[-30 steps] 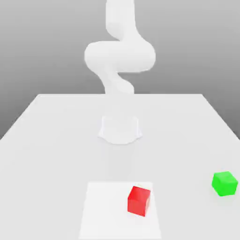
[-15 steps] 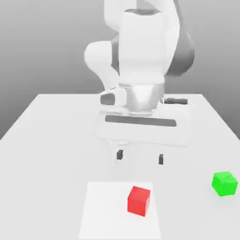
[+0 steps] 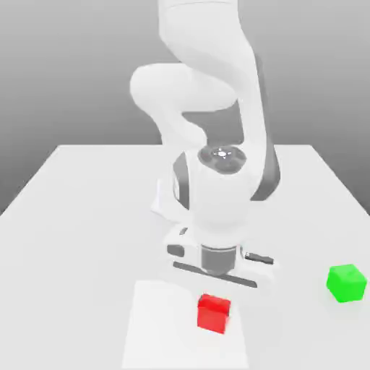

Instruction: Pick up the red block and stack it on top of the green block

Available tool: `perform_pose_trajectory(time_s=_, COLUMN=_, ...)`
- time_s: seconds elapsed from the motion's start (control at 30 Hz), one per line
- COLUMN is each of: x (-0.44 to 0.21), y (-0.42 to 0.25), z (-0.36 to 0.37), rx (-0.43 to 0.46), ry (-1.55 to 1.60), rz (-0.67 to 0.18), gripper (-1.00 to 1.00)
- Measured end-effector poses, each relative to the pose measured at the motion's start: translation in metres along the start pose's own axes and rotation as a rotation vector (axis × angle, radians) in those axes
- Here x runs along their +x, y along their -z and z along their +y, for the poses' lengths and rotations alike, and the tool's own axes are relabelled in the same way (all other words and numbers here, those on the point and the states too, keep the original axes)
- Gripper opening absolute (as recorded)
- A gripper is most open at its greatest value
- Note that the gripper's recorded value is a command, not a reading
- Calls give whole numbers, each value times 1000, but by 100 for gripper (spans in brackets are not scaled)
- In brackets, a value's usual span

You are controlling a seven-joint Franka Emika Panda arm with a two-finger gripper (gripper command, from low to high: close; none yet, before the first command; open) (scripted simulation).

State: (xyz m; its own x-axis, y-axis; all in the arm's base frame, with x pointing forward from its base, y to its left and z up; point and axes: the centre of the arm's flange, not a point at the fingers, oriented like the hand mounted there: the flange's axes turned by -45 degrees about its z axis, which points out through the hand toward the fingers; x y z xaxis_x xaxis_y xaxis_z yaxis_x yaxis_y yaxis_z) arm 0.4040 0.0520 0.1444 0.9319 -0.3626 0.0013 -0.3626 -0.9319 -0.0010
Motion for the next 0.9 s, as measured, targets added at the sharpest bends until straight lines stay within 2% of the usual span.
perform_pose_trajectory(time_s=0.23, x=-1, y=58, z=-5, rx=-1, ry=7, rz=0, gripper=-100)
perform_pose_trajectory(time_s=0.37, x=-58, y=78, z=-106, rx=1, ry=175, rz=-2, gripper=-100)
perform_pose_trajectory(time_s=0.53, x=-169, y=98, z=-211, rx=1, ry=362, rz=-1, gripper=-100)
perform_pose_trajectory(time_s=0.7, x=-175, y=51, z=-220, rx=1, ry=353, rz=0, gripper=-100)
perform_pose_trajectory(time_s=0.73, x=-176, y=42, z=-220, rx=1, ry=353, rz=0, gripper=100)
perform_pose_trajectory(time_s=0.9, x=-176, y=42, z=-220, rx=1, ry=353, rz=0, gripper=100)
